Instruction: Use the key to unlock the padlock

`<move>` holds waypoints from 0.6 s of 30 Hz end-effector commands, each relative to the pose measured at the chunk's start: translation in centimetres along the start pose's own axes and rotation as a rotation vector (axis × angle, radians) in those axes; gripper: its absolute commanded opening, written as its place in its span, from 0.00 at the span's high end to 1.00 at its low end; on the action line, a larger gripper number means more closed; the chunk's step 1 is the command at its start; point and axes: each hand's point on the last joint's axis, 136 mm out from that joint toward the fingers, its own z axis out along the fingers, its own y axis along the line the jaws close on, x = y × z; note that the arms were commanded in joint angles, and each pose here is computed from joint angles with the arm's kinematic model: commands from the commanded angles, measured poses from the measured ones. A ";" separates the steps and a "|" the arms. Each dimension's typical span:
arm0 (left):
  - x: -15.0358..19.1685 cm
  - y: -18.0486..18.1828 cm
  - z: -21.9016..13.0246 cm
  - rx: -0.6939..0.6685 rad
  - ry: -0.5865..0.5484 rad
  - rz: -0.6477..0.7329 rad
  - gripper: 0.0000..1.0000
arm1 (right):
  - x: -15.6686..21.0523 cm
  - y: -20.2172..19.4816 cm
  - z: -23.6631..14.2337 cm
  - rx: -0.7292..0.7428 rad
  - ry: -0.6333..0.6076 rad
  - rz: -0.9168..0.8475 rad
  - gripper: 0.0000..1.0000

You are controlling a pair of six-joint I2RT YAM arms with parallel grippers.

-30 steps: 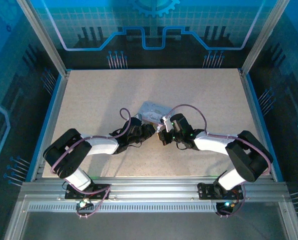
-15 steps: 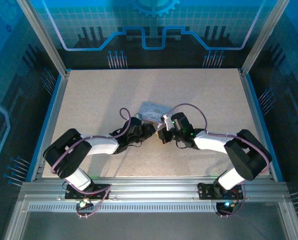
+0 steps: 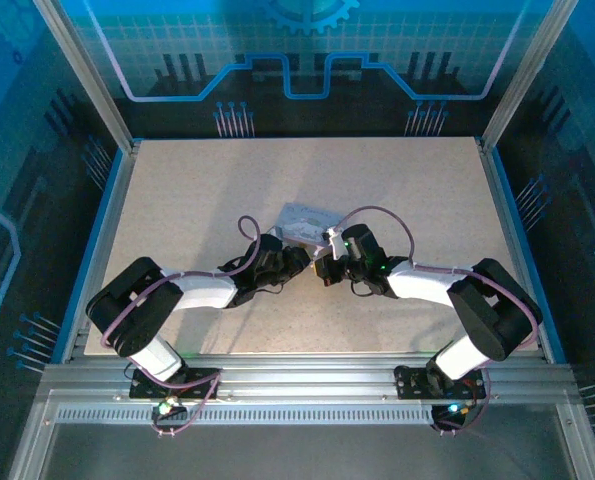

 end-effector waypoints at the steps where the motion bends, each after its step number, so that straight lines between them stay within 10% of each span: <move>1: 3.0 -1.1 0.0 0.046 0.131 0.020 0.76 | -4.3 1.0 -0.6 -0.053 -0.169 0.011 1.00; 18: 3.7 1.1 1.0 0.005 0.144 0.007 0.71 | -1.0 0.3 0.8 -0.046 -0.078 0.092 1.00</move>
